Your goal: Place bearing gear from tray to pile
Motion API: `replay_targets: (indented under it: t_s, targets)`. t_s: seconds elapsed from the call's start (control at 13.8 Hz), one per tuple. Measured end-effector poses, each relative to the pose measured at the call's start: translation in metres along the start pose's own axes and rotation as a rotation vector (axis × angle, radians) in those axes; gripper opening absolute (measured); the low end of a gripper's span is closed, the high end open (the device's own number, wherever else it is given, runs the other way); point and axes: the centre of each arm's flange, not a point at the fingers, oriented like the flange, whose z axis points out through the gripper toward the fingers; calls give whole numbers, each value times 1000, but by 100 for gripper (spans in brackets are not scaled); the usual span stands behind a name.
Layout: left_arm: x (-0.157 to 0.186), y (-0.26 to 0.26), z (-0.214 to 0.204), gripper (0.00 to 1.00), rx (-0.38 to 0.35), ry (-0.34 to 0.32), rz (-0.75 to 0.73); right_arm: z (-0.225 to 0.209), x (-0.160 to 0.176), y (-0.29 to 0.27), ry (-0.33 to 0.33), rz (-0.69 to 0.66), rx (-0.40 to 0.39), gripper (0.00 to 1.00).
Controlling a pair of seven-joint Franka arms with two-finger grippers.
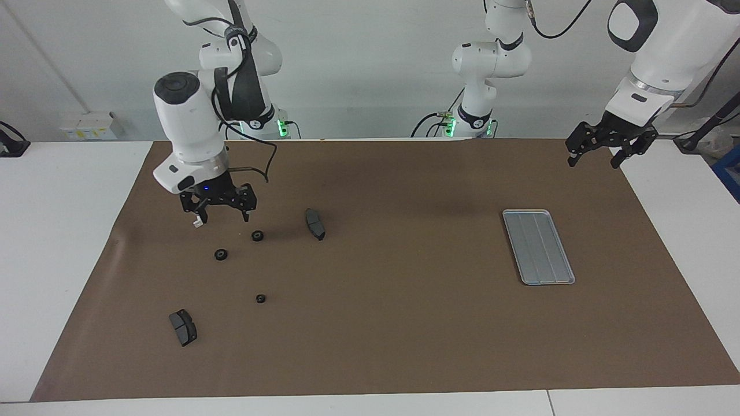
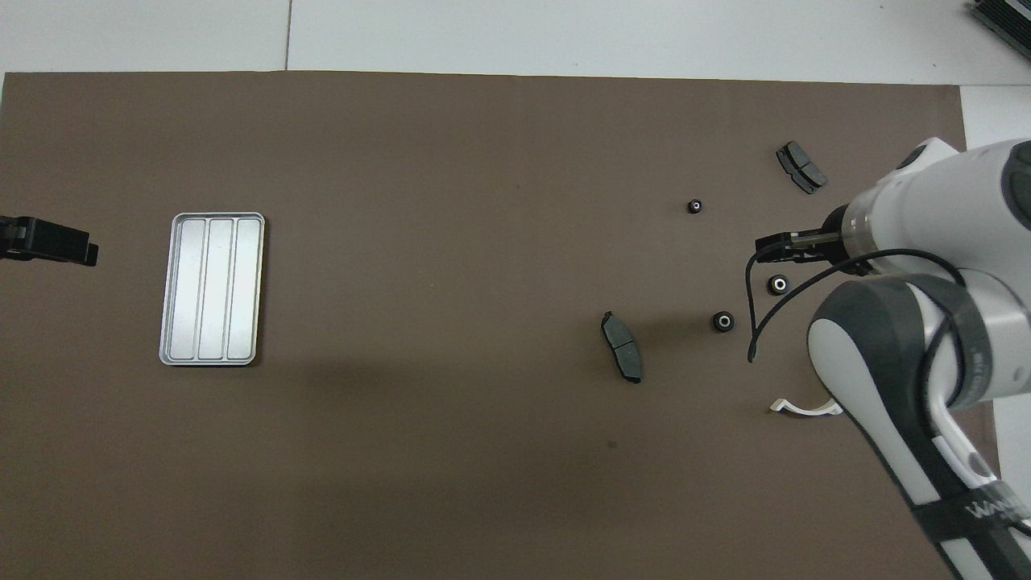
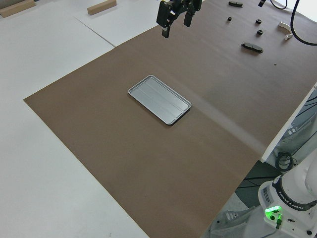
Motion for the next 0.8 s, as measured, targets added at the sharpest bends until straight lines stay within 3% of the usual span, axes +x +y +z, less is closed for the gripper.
replay_targets:
  t_s: [0.36,0.8]
  targets:
    - [0,1,0,100,0,-2,2,-85,3,18,-5,35,-7,100]
    - [-2,-1,-1,100,-1,-6,-2,-98,-19,24,-96,52,4,100]
